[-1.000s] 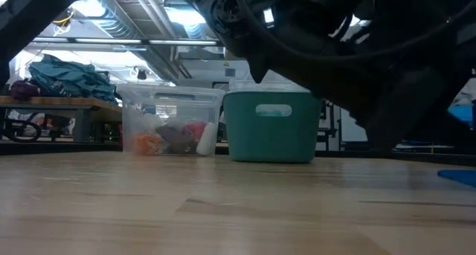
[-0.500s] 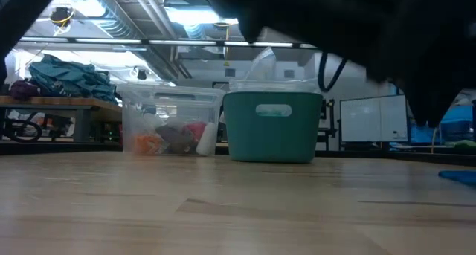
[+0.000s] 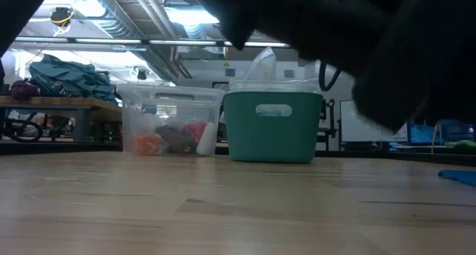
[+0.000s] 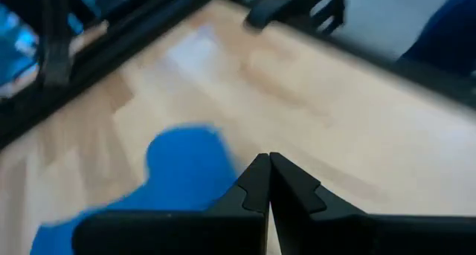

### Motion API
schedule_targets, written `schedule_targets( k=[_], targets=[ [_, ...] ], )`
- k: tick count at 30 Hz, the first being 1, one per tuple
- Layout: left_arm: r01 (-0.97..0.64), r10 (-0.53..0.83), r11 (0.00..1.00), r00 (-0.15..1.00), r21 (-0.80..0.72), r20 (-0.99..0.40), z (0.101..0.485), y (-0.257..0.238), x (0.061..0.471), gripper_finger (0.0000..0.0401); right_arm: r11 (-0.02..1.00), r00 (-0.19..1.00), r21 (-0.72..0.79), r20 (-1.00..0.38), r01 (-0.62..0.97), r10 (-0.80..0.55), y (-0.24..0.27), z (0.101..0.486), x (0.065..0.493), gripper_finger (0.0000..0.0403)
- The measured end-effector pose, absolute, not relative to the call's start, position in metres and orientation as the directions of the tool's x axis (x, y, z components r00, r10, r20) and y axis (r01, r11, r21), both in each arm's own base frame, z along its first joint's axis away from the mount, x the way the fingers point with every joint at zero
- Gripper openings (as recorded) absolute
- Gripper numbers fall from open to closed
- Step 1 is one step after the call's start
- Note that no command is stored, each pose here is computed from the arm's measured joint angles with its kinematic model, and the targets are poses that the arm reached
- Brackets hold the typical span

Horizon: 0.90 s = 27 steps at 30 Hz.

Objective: Roll bandage
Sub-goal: Roll the blue bandage

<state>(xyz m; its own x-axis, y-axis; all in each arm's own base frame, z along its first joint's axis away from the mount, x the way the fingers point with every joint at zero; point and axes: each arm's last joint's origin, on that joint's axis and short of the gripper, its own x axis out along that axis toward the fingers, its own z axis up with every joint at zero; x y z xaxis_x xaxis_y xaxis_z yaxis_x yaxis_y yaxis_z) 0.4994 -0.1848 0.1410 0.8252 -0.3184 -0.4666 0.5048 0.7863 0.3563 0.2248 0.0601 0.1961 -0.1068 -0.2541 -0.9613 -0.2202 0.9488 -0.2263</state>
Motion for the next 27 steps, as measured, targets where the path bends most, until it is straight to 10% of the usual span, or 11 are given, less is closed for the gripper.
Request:
schedule_targets(
  k=[27],
  targets=[
    [0.268,-0.119,0.898,0.912,0.35,-0.393,0.133,-0.107,0.528,0.0001,0.956,-0.122,-0.177,-0.97,-0.236,-0.21,0.061,0.197,0.224,0.0076]
  ],
)
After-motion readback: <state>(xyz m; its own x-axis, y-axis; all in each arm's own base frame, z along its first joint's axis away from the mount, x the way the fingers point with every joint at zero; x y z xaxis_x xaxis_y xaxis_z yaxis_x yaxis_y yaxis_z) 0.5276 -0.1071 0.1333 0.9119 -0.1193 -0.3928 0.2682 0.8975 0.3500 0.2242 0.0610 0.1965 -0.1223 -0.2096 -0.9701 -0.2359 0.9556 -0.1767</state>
